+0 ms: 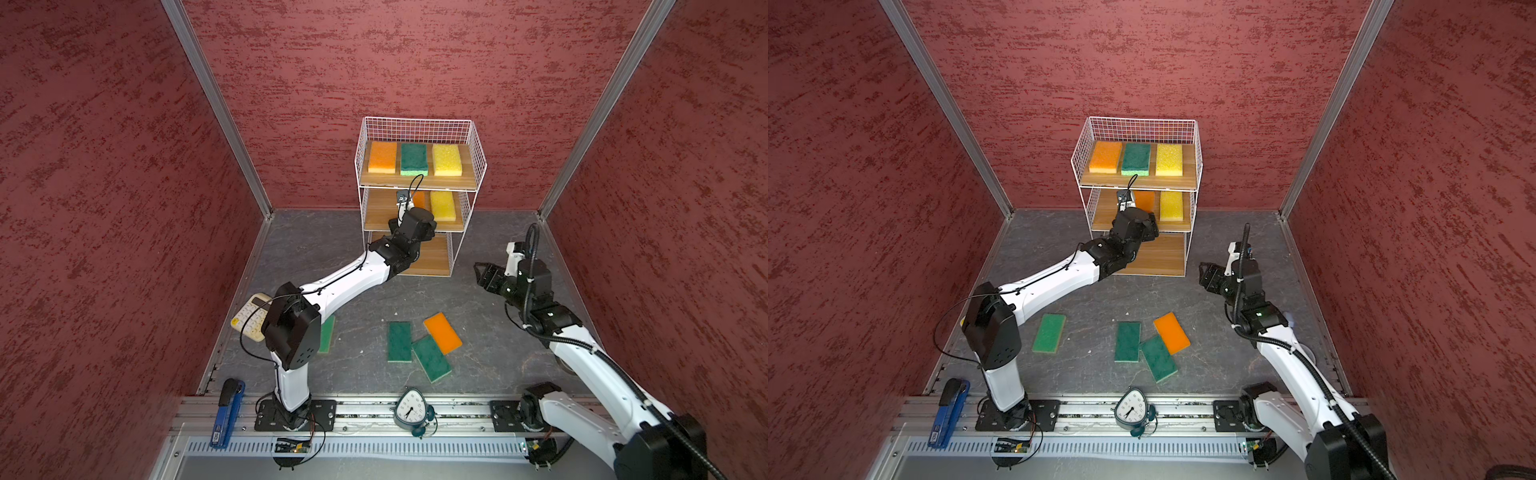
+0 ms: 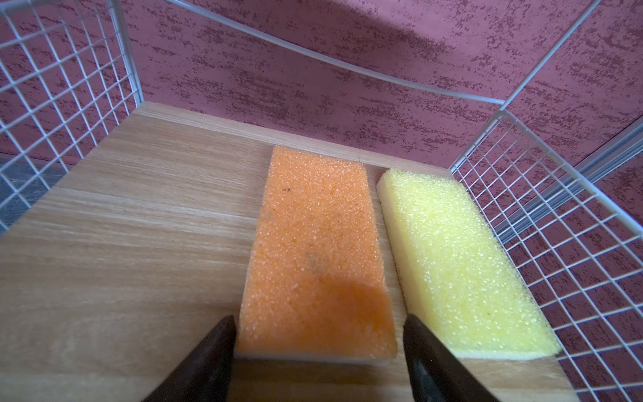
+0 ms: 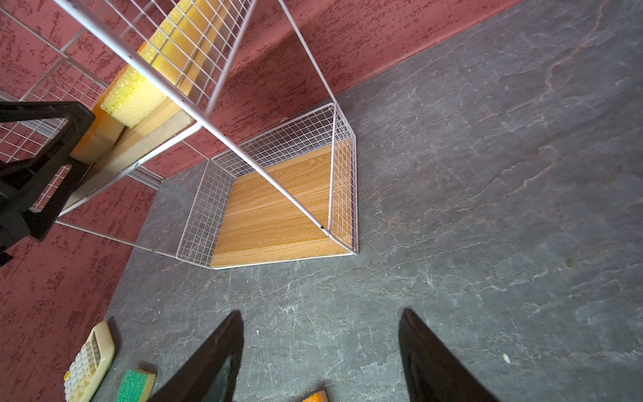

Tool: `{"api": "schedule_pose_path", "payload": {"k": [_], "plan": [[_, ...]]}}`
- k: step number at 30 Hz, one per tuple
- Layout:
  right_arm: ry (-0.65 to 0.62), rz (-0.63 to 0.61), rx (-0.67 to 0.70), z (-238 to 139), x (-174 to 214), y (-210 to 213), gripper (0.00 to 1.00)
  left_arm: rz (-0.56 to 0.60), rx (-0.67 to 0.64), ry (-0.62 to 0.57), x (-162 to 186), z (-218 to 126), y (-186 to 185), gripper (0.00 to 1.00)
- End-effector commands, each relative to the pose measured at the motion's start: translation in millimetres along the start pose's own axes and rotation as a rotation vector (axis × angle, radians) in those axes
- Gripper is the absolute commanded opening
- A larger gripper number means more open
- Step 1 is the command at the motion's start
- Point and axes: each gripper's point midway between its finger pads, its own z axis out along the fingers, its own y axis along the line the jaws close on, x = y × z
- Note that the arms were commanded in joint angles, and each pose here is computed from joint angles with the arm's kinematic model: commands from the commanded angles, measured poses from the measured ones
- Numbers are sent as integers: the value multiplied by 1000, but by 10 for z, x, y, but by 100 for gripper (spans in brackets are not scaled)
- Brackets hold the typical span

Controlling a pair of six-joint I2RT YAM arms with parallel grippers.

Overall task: Place and organize the cleaning sponges onto the shelf
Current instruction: 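Open the left gripper and draw it back from the middle shelf, then move the left gripper down over the green scouring pad on the table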

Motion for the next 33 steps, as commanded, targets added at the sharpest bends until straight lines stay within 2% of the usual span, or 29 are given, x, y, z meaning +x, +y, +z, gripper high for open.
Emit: {"api": "schedule_pose_path", "payload": {"k": [1,11,18,25,30,33], "plan": [[-33,1,-13,-29,-68,25,71,25,5,66,195,-35,68,77],[-37,1,-3,-30,-86,20,72,33,27,24,12,-288,148,78],[-28,4,21,-37,-69,7,72,22,35,25,-31,-628,304,78],[-21,12,33,-37,-60,18,73,23,-31,123,228,-1032,745,79],[-8,14,44,-8,-63,31,73,62,-80,248,586,-1281,1081,79],[3,16,47,23,-65,48,73,78,-64,338,849,-1403,1184,79]]}}
